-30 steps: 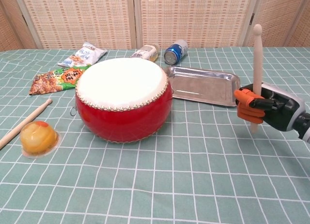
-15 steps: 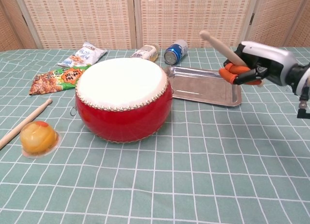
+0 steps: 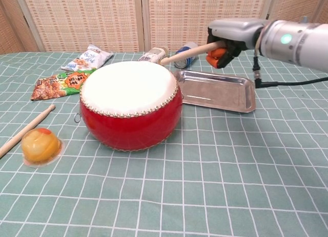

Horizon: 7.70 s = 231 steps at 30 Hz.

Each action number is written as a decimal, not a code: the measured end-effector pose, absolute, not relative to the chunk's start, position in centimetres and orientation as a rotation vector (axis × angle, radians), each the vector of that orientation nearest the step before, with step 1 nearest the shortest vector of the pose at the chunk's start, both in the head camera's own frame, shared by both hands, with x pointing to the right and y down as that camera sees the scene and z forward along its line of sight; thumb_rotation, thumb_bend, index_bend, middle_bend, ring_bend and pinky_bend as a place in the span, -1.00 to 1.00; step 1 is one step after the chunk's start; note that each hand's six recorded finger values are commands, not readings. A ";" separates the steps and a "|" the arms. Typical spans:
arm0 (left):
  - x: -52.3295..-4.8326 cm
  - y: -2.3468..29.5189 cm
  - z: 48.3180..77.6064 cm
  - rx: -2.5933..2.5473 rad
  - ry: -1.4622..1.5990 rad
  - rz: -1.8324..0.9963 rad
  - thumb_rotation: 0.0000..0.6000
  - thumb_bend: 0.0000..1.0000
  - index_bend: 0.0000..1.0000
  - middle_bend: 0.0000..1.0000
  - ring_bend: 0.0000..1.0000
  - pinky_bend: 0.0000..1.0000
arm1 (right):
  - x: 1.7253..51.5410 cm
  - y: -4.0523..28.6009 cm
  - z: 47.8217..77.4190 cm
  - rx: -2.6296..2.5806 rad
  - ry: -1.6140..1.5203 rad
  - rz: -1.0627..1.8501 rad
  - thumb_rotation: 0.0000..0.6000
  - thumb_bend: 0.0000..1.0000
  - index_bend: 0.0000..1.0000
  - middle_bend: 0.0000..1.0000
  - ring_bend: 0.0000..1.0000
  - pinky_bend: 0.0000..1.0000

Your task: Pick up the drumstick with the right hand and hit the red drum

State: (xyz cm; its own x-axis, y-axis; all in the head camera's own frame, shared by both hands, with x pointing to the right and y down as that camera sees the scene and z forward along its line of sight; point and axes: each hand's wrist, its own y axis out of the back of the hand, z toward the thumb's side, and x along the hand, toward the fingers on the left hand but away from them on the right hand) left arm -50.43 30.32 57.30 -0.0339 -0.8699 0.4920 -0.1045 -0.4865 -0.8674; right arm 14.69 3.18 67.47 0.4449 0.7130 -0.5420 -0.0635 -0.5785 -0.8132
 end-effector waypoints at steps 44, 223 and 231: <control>-50.7 30.4 57.8 -1.630 1.041 -1.590 1.00 -0.35 -0.93 -0.90 -1.00 -1.00 | 9.9 2.0 68.3 -1.687 -0.633 1.093 1.00 0.44 1.00 1.00 1.00 1.00; -48.6 27.9 57.3 -1.595 1.011 -1.555 1.00 -0.35 -0.93 -0.90 -1.00 -1.00 | 36.7 13.5 57.6 -1.764 -1.065 1.304 1.00 -0.40 -0.71 -0.66 -0.92 -0.77; -48.1 27.2 56.6 -1.554 1.029 -1.524 1.00 -0.35 -0.93 -0.94 -1.00 -1.00 | 37.9 18.9 55.7 -1.775 -0.986 1.307 1.00 -0.40 -1.00 -1.00 -1.00 -1.00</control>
State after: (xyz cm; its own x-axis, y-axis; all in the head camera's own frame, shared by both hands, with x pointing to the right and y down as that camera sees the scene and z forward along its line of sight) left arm -48.12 27.20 56.56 -0.0164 -0.9046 0.4259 -0.0570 -0.4244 -0.9037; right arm 37.93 18.92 55.65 0.1966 0.8841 -0.4239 0.1651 -0.4560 -0.8745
